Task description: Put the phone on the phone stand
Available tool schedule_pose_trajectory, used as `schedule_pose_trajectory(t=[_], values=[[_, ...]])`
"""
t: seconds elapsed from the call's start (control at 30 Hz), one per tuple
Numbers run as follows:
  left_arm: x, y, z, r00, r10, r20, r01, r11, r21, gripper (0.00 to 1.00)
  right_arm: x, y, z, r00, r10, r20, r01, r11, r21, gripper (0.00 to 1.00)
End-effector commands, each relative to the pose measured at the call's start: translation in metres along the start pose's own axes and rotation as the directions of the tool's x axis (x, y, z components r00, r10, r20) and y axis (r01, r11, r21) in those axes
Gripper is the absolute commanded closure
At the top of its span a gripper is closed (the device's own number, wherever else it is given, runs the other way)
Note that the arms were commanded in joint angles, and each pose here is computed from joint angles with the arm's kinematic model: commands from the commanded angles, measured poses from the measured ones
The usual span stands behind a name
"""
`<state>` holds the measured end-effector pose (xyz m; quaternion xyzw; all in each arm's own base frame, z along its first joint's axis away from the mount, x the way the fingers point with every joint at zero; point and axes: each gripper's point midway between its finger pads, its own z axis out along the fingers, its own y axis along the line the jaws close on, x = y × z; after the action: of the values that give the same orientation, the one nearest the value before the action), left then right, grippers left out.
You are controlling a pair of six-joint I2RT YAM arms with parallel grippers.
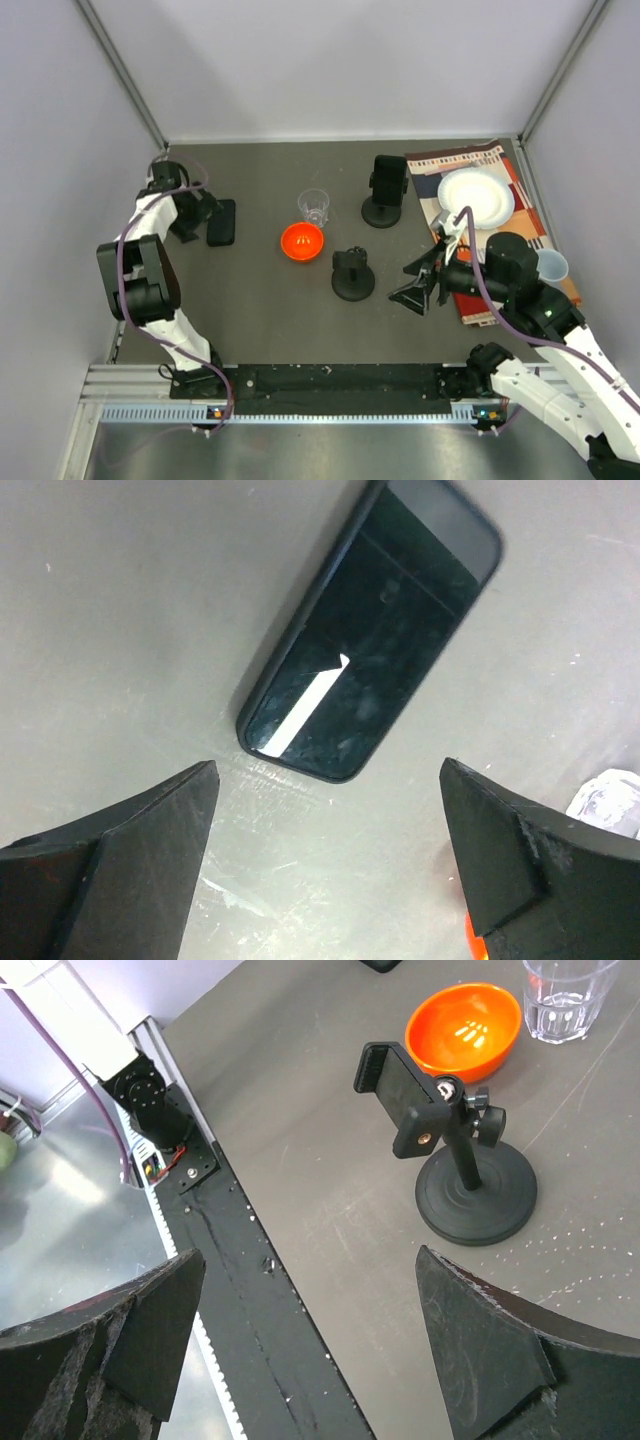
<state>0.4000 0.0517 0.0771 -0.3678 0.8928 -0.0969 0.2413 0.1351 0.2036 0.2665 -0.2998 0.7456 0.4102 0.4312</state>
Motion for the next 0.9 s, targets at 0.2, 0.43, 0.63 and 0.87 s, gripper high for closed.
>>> schedule_pose_trajectory(t=[0.2, 0.43, 0.63, 0.87], values=[[-0.024, -0.027, -0.01, 0.894, 0.448, 0.01, -0.441, 0.884, -0.155, 0.02, -0.017, 0.011, -0.002, 1.0, -0.003, 0.027, 0.004, 0.999, -0.043, 0.13], [-0.027, -0.047, 0.001, 0.806, 0.59, -0.051, -0.583, 0.777, -0.235, 0.02, -0.015, 0.012, -0.007, 0.999, 0.006, 0.042, -0.005, 0.999, -0.034, 0.1], [-0.018, -0.034, 0.018, 0.775, 0.607, -0.175, -0.632, 0.737, -0.239, 0.02, -0.017, 0.015, -0.01, 0.999, 0.005, 0.048, -0.002, 0.999, -0.042, 0.09], [0.002, -0.031, 0.042, 0.745, 0.607, -0.278, -0.66, 0.731, -0.171, 0.03, -0.019, 0.017, -0.011, 0.999, -0.002, 0.045, 0.004, 0.999, -0.047, 0.08]])
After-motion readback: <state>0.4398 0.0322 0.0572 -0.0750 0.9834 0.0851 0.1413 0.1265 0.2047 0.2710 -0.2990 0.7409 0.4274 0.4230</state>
